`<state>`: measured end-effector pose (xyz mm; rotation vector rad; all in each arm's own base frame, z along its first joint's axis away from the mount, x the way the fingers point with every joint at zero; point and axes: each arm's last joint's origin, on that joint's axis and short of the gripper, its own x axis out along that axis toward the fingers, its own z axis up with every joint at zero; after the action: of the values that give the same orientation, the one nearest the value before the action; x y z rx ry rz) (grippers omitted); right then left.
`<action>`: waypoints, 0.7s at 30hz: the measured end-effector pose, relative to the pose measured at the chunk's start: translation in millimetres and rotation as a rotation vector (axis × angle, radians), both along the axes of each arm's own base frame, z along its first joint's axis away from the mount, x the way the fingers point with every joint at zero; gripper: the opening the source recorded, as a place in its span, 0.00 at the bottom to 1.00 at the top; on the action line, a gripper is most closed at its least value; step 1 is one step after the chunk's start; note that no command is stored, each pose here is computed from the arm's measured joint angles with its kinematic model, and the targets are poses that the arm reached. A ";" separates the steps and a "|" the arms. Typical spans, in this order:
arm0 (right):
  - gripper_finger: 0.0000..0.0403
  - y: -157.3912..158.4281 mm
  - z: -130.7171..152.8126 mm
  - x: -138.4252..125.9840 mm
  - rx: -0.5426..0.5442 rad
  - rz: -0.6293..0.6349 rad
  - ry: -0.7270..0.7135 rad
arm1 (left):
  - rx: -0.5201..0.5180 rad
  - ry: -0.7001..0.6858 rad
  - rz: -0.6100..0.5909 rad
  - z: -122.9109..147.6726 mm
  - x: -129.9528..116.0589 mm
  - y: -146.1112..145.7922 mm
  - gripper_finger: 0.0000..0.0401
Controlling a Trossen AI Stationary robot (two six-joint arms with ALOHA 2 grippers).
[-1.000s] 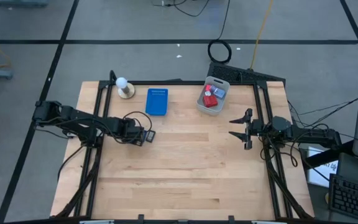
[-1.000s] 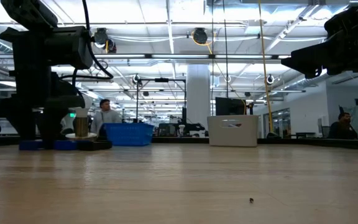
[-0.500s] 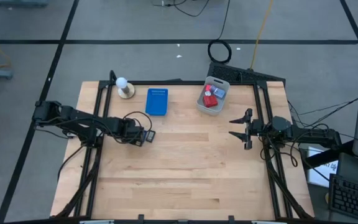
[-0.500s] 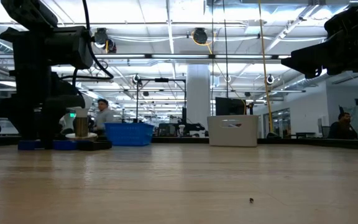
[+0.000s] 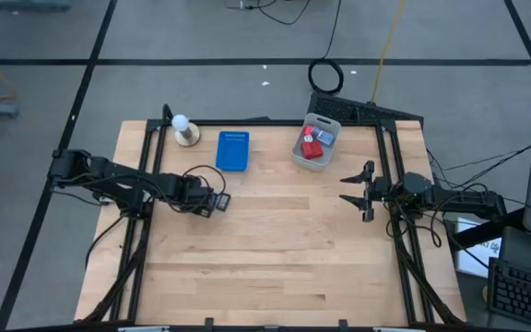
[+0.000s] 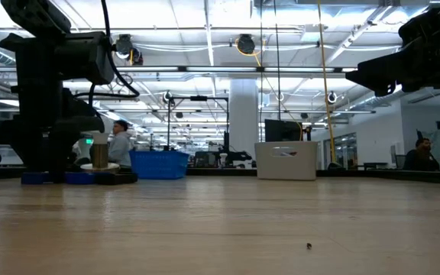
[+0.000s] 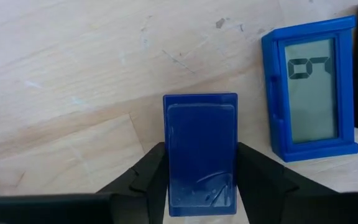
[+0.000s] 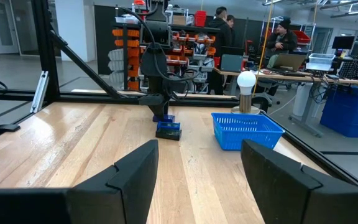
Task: Pick & Place Office items
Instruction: Put the left blue digital clock into the blue bin
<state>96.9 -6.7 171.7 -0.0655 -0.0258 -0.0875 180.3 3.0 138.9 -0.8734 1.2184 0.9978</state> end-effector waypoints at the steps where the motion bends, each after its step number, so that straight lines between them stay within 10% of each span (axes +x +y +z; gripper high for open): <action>1: 0.55 0.0 0.0 0.0 0.000 0.001 0.000 | -0.008 0.001 -0.002 0.0 0.0 -0.2 0.39; 21: 0.55 0.0 0.0 0.0 0.000 0.001 0.000 | -0.031 -0.026 -0.133 6.9 -2.2 -1.1 0.46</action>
<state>96.9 -6.7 171.7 -0.0655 -0.0255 -0.0869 178.2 1.8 145.8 -0.8157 1.2563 0.8604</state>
